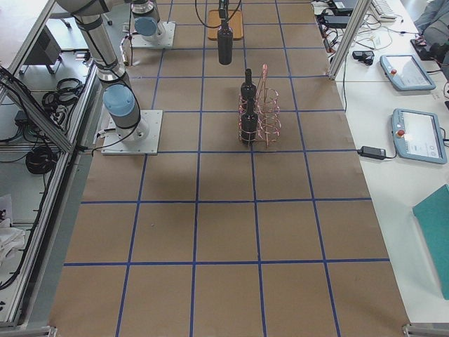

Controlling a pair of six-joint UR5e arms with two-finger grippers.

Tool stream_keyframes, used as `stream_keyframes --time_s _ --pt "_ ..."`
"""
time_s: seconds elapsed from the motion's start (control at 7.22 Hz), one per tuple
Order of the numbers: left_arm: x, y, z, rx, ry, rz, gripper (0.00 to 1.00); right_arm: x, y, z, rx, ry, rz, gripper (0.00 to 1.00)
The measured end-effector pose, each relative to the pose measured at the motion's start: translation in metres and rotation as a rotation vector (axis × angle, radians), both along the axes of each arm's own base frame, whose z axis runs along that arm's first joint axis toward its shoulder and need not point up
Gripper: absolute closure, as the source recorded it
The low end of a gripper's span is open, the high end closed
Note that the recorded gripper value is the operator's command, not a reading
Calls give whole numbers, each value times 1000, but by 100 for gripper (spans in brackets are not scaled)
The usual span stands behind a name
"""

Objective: Take wine from basket and place on tray
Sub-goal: 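Pull the bottle out of the rack and carry it toward the tray, then stand the bottle upright on the table and open the right gripper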

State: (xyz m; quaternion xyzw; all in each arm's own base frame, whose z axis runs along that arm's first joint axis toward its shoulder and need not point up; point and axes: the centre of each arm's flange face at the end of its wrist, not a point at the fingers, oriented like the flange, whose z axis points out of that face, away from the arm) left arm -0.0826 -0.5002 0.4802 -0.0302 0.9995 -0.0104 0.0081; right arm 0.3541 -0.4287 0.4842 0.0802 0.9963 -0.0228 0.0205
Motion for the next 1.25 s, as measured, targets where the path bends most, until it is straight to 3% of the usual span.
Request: stream_keyframes --time_s 0.42,0.55,0.69,0.83,1.25 --pt "0 -1 -4 14 -1 -1 0 61 -5 -61 3 19 -63 83" --pt "0 -2 -6 20 0 -1 0 68 -5 -71 14 24 -82 55" --pt "0 -2 -7 23 0 -1 0 75 -2 -77 16 25 -82 15" --pt "0 -2 -8 24 0 -2 0 81 0 -81 15 23 -78 0" --pt "-1 -3 -9 26 1 -3 0 73 -11 -75 3 10 -67 0"
